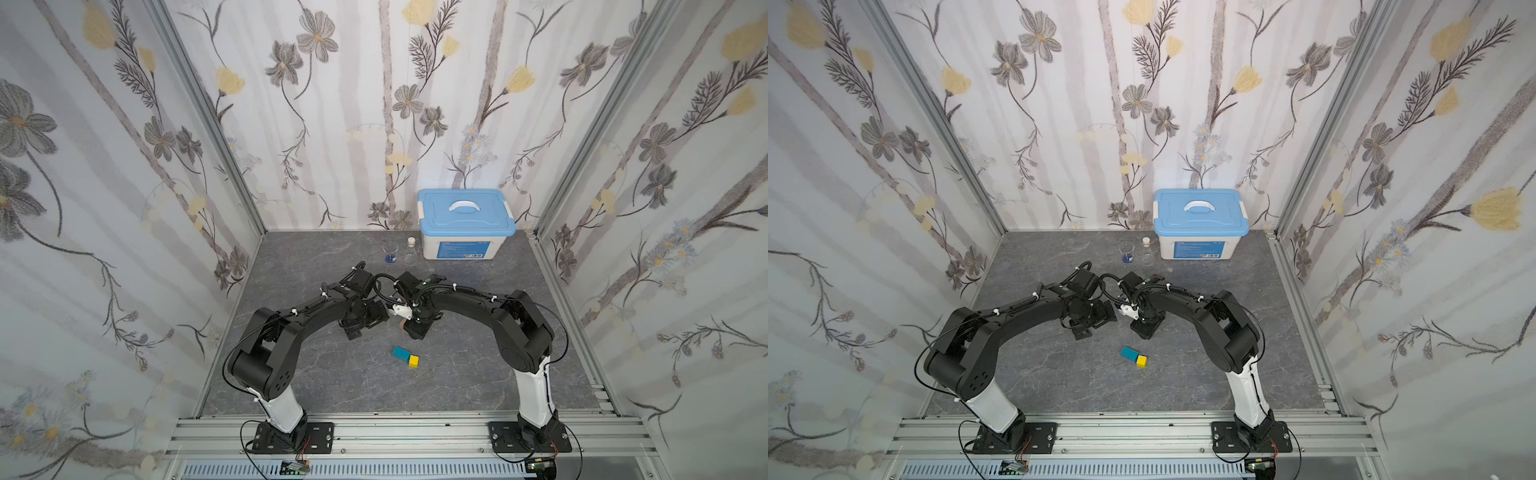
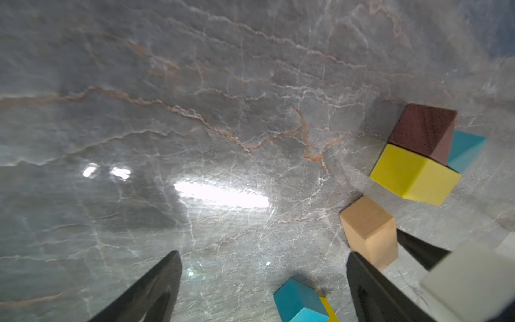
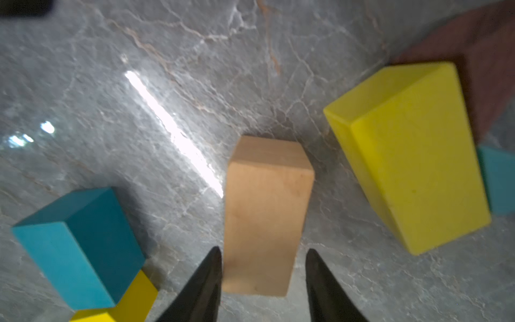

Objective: Assemble a carrot with building blocks
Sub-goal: Assemble the building block at the center of the board.

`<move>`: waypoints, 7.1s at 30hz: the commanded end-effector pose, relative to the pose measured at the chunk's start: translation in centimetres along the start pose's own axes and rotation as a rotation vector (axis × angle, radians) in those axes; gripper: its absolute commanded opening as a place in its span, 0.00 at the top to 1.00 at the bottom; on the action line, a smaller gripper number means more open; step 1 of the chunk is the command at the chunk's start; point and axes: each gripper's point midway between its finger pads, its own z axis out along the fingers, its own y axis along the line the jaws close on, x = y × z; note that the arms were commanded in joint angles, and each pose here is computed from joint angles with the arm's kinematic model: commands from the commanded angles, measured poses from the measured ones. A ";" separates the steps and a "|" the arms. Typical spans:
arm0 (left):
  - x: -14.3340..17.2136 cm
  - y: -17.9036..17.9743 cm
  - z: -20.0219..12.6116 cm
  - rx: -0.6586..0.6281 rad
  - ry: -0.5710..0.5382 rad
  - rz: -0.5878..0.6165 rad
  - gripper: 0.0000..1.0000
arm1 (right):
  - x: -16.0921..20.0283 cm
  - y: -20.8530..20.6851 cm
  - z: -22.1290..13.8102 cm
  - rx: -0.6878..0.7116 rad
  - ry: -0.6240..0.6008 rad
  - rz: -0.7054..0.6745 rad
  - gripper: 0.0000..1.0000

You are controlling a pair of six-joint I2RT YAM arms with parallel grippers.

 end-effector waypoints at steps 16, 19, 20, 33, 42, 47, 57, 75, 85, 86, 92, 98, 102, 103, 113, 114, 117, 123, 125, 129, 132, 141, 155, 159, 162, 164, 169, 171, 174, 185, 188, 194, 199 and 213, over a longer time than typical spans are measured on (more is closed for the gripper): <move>0.1 -0.7 1.2 0.003 0.021 0.031 0.06 | 0.9 -0.8 0.3 -0.019 -0.036 0.211 0.36; 0.1 -0.7 1.2 0.002 0.022 0.032 0.06 | 0.9 -0.8 0.5 -0.026 -0.036 0.231 0.37; 0.1 -0.7 1.2 0.002 0.022 0.035 0.06 | 1.0 -0.9 0.5 -0.018 -0.039 0.240 0.37; 0.2 -0.7 3.3 -0.037 0.049 0.070 0.07 | 1.2 -3.4 -0.5 0.028 -0.089 0.362 0.39; 0.7 -1.0 4.3 -0.049 0.083 0.086 0.09 | 1.3 -2.9 -1.2 -0.007 -0.111 0.385 0.38; 1.0 -0.5 4.1 -0.077 0.084 0.092 0.10 | 1.6 -1.6 -1.8 -0.071 -0.125 0.404 0.39; 1.1 -0.3 4.4 -0.085 0.086 0.079 0.10 | 0.8 -1.2 -1.0 -0.036 -0.153 0.417 0.39; 1.3 -0.1 4.5 -0.094 0.099 0.091 0.07 | 0.9 -4.2 -0.2 0.073 -0.189 0.533 0.38; 1.5 -0.7 5.0 -0.074 0.118 0.101 0.08 | 1.1 -4.5 -0.1 0.064 -0.192 0.551 0.38; 1.5 -0.7 5.0 -0.079 0.119 0.103 0.08 | 1.0 -4.6 -0.1 0.062 -0.196 0.554 0.38; 1.8 -1.3 5.4 -0.068 0.133 0.117 0.08 | 1.0 -4.8 -0.1 0.057 -0.199 0.566 0.38; 1.8 -1.7 5.5 -0.063 0.134 0.125 0.08 | 1.0 -4.8 -0.1 0.049 -0.199 0.567 0.38; 1.9 -1.7 5.5 -0.065 0.134 0.124 0.08 | 1.0 -5.0 -0.1 0.053 -0.202 0.570 0.38; 1.9 -1.7 5.5 -0.064 0.134 0.125 0.08 | 1.0 -5.0 -0.1 0.055 -0.200 0.571 0.38; 0.5 -1.8 2.3 -0.069 0.004 0.129 0.07 | 2.5 -6.4 -1.5 0.099 -0.223 0.615 0.37; 0.3 -1.7 2.0 -0.075 -0.010 0.123 0.06 | 2.6 -6.6 -1.7 0.099 -0.229 0.623 0.37; -0.4 -1.6 1.3 -0.073 -0.051 0.113 0.06 | 2.6 -6.8 -1.7 0.089 -0.229 0.632 0.36; -1.5 -1.0 2.1 -0.105 -0.058 0.094 0.05 | 2.8 -6.6 -1.0 0.062 -0.214 0.656 0.36; -1.5 -1.2 2.7 -0.103 -0.046 0.093 0.06 | 2.9 -6.6 -1.0 0.064 -0.214 0.658 0.36; -1.3 -1.8 4.1 -0.082 -0.019 0.084 0.06 | 2.9 -6.6 -0.9 0.062 -0.211 0.659 0.36; -0.7 -2.6 4.6 -0.071 -0.002 0.103 0.06 | 2.9 -6.6 -0.9 0.063 -0.209 0.660 0.36; 0.6 -1.7 4.8 -0.096 0.041 0.111 0.08 | 2.9 -6.4 -0.9 0.050 -0.210 0.660 0.37; 1.6 -0.9 3.6 -0.158 0.082 0.173 0.07 | 2.9 -6.2 -0.9 0.044 -0.209 0.660 0.36; 1.7 -0.4 3.3 -0.182 0.083 0.193 0.02 | 2.9 -6.2 -0.8 0.042 -0.209 0.660 0.33; 1.7 -0.2 3.1 -0.191 0.076 0.201 0.01 | 3.0 -6.2 -0.8 0.043 -0.207 0.661 0.32; 1.7 -0.2 3.0 -0.191 0.077 0.203 0.01 | 3.1 -6.3 -0.9 0.047 -0.209 0.664 0.31; 1.4 -0.8 3.3 -0.176 0.067 0.202 0.00 | 3.2 -6.2 -0.8 0.050 -0.205 0.667 0.31; 1.4 -1.0 3.6 -0.174 0.066 0.201 0.01 | 3.2 -6.3 -0.8 0.051 -0.204 0.669 0.30; 1.1 -0.9 3.8 -0.184 0.060 0.196 0.01 | 3.2 -6.2 -0.9 0.051 -0.207 0.667 0.31; -0.3 -0.5 3.2 -0.239 -0.018 0.208 0.01 | 3.2 -6.2 -1.0 0.051 -0.210 0.667 0.31; -0.6 -1.4 3.3 -0.224 -0.034 0.224 0.01 | 3.2 -6.3 -1.1 0.051 -0.213 0.668 0.31; 0.1 -3.2 3.6 -0.192 -0.024 0.250 0.01 | 3.2 -6.3 -1.2 0.053 -0.213 0.669 0.31; 0.4 -3.1 3.8 -0.192 -0.015 0.250 0.01 | 3.1 -6.3 -1.2 0.053 -0.215 0.668 0.31; -0.8 -3.2 3.5 -0.218 -0.057 0.245 0.00 | 2.7 -5.8 -0.8 0.030 -0.208 0.655 0.32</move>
